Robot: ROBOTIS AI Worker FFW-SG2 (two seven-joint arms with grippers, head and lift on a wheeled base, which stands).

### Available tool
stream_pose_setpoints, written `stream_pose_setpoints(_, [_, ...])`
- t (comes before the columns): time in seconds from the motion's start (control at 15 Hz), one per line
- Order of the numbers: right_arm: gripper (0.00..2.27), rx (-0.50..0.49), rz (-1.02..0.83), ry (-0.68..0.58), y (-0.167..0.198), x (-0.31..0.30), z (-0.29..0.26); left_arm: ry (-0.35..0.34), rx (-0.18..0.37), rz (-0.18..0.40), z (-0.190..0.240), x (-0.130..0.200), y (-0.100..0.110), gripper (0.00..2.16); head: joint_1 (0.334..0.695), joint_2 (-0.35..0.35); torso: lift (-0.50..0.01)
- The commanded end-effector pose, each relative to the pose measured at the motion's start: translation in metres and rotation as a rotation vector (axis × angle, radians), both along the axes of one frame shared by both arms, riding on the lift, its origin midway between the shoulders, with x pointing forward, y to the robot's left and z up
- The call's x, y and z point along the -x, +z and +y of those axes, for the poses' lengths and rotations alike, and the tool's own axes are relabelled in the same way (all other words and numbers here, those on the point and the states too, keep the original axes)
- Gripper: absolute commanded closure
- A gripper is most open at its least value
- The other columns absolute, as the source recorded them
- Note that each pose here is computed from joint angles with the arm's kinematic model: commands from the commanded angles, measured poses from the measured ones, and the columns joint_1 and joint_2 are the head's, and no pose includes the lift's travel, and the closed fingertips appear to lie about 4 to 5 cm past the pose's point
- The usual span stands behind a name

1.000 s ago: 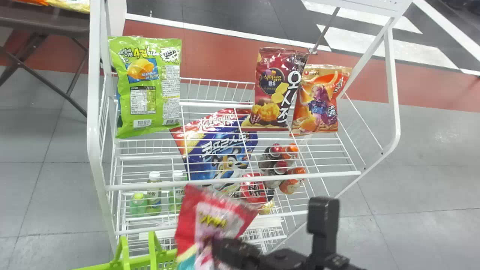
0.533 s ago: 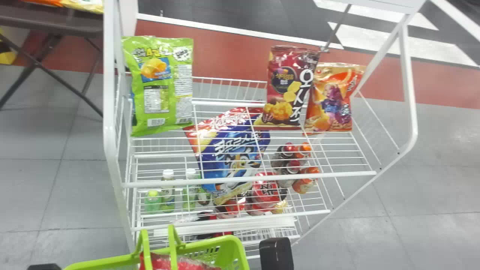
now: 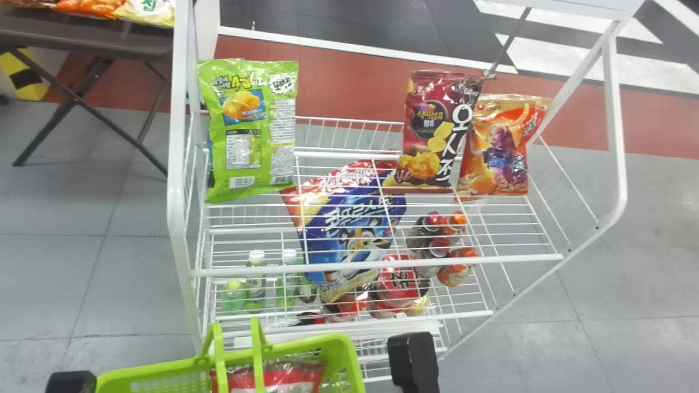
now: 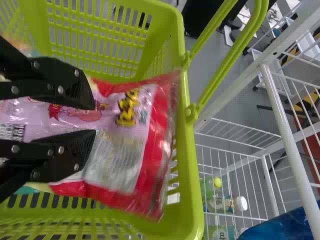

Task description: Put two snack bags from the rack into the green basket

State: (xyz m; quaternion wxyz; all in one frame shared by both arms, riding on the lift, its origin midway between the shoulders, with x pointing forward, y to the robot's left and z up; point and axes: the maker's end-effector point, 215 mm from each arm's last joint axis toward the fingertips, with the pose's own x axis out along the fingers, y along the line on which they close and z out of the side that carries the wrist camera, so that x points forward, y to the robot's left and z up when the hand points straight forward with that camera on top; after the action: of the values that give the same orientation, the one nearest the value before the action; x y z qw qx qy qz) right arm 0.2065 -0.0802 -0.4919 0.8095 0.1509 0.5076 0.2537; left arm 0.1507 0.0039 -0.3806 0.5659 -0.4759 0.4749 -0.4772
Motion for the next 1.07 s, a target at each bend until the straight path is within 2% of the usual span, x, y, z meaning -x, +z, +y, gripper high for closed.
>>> stream_pose_setpoints(0.0, [0.05,0.006,-0.052,-0.016,0.019,-0.019,-0.011,-0.002,-0.004,-0.008,-0.001,-0.004,0.001,1.47,0.695,-0.286,-0.006])
stream_pose_setpoints(0.2, [0.06,0.037,-0.300,-0.172,0.066,-0.107,-0.069,-0.008,-0.010,-0.019,-0.003,-0.007,0.001,1.47,0.695,-0.300,-0.006])
stream_pose_setpoints(0.33, [0.06,0.030,-0.547,-0.343,0.107,-0.180,-0.141,-0.009,-0.015,-0.020,-0.003,-0.008,0.000,1.47,0.695,-0.341,-0.006])
stream_pose_setpoints(0.47, [0.06,0.084,-0.771,-0.472,0.146,-0.225,-0.213,-0.009,-0.020,-0.021,-0.001,-0.008,-0.001,1.47,0.695,-0.350,-0.006])
stream_pose_setpoints(0.73, [0.07,0.212,-0.887,-0.587,0.165,-0.267,-0.299,-0.019,-0.014,-0.021,-0.004,-0.006,0.000,1.47,0.695,-0.350,-0.006])
stream_pose_setpoints(1.0, [0.07,0.369,-0.959,-0.643,0.175,-0.307,-0.363,-0.027,-0.005,-0.016,-0.004,-0.001,0.001,1.47,0.695,-0.350,-0.006])
